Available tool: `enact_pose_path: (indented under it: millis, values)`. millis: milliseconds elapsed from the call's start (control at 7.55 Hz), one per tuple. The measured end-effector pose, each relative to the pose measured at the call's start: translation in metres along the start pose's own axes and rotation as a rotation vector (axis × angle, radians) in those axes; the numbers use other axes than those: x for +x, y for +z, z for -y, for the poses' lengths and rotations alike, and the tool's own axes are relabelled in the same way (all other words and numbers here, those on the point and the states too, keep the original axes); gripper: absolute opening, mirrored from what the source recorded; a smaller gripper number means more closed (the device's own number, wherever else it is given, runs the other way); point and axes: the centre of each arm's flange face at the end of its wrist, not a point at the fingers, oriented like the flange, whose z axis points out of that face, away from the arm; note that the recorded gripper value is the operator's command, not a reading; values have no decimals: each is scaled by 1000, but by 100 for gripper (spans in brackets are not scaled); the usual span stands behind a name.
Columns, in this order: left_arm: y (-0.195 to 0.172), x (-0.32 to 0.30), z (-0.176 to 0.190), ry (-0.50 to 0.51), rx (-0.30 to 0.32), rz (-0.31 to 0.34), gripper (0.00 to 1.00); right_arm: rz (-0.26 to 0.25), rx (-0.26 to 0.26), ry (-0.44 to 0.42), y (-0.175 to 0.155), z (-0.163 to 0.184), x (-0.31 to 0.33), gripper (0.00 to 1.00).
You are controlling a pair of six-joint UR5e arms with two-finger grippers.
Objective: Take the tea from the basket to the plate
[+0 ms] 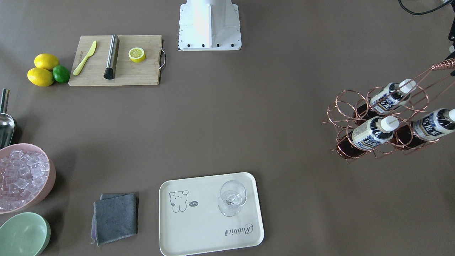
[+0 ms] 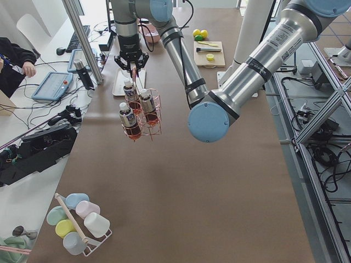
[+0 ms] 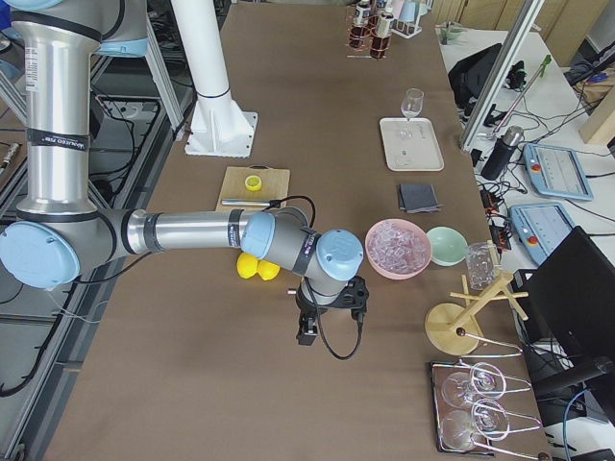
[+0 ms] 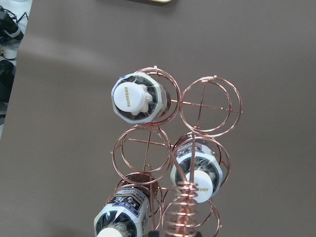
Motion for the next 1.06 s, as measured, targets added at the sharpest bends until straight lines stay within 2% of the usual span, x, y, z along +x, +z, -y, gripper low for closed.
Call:
enact_pose_path:
  millis: [265,662,1060]
  values:
    - [8,21,6,20,8,-7,0,0,0,0,0,0,0,100]
    - [-4,29,24,66,-42,60,0,1,-6,5,3,-2,2,100]
    - [5,38,43,76,-46,51,0,1,-8,8,4,-3,3,100]
